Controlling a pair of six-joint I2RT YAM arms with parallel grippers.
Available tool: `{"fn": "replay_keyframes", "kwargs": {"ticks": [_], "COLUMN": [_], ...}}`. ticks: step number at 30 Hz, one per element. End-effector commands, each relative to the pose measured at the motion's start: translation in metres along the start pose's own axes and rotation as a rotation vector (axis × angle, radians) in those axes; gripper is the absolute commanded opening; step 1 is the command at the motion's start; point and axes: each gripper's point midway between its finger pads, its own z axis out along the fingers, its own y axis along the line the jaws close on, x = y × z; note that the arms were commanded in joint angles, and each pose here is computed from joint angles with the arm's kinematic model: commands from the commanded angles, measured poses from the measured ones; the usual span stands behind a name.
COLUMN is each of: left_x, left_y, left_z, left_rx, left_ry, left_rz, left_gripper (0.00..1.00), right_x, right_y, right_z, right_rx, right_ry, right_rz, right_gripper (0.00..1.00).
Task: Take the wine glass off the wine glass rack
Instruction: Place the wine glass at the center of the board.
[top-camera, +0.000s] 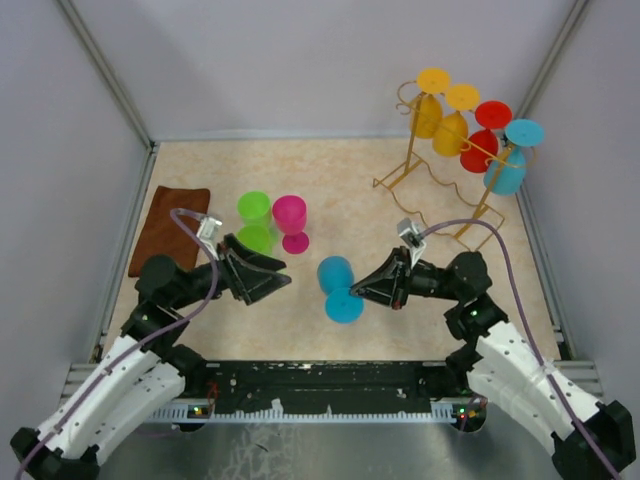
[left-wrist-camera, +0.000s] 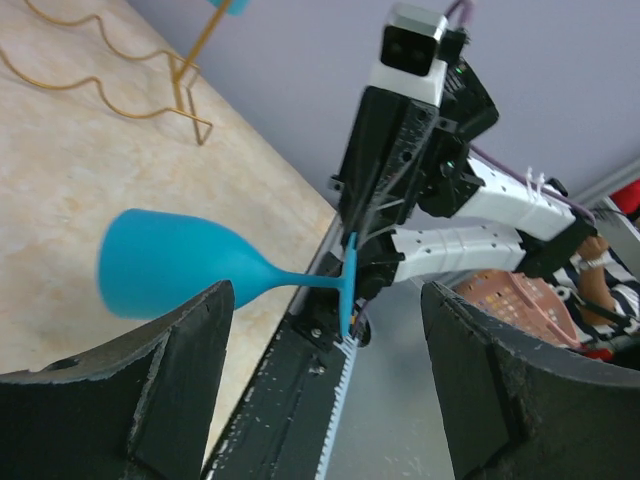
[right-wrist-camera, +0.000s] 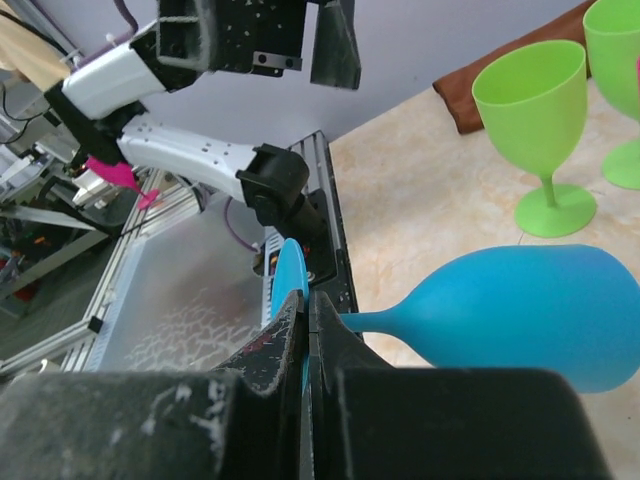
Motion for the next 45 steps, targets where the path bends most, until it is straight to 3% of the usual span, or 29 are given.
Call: {"fn": "replay_keyframes", "kwargs": {"ticks": [1, 5, 21, 27, 31, 33, 45], "left_x": [0.016, 0.037, 0.078, 0.082, 0.079, 0.077, 0.07], "left_y": [-0.01, -0.008, -0.017, -0.019, -0.02, -0.022, -0.025], "left_z": [0.022, 0.042, 0.065, 0.068, 0.068, 0.067, 0.066], "left_rx": [0.03, 0.021, 0.08, 0.082, 0.08, 0.083, 0.088], "left_ry": [0.027, 0.081, 0.213, 0.225, 0.21, 0.202, 0.149], "left_rz": [0.019, 0.012, 0.03, 0.036, 0.041, 0.043, 0.047], "left_gripper": [0.81, 0.78, 0.42, 0.11, 0.0, 0.0, 0.0], "right_x": [-0.025, -0.023, -0.026, -0.027, -0.023, -0.015, 0.017], "right_y": [0.009, 0.007, 0.007, 0.008, 0.008, 0.006, 0.012], "right_z": [0.014, 0.021, 0.023, 0.023, 0.02, 0.018, 0.009], "right_rx": [-0.039, -0.036, -0.015, -0.011, -0.004, 0.01, -0.015], "right_ry": [-0.045, -0.03, -0.032, -0.035, -0.012, 0.023, 0.18], "right_rz": [-0.092, -0.081, -0.076, -0.075, -0.078, -0.07, -0.023], "right_gripper": [0.0, 0.0, 0.0, 0.0, 0.0, 0.01, 0.34]}}
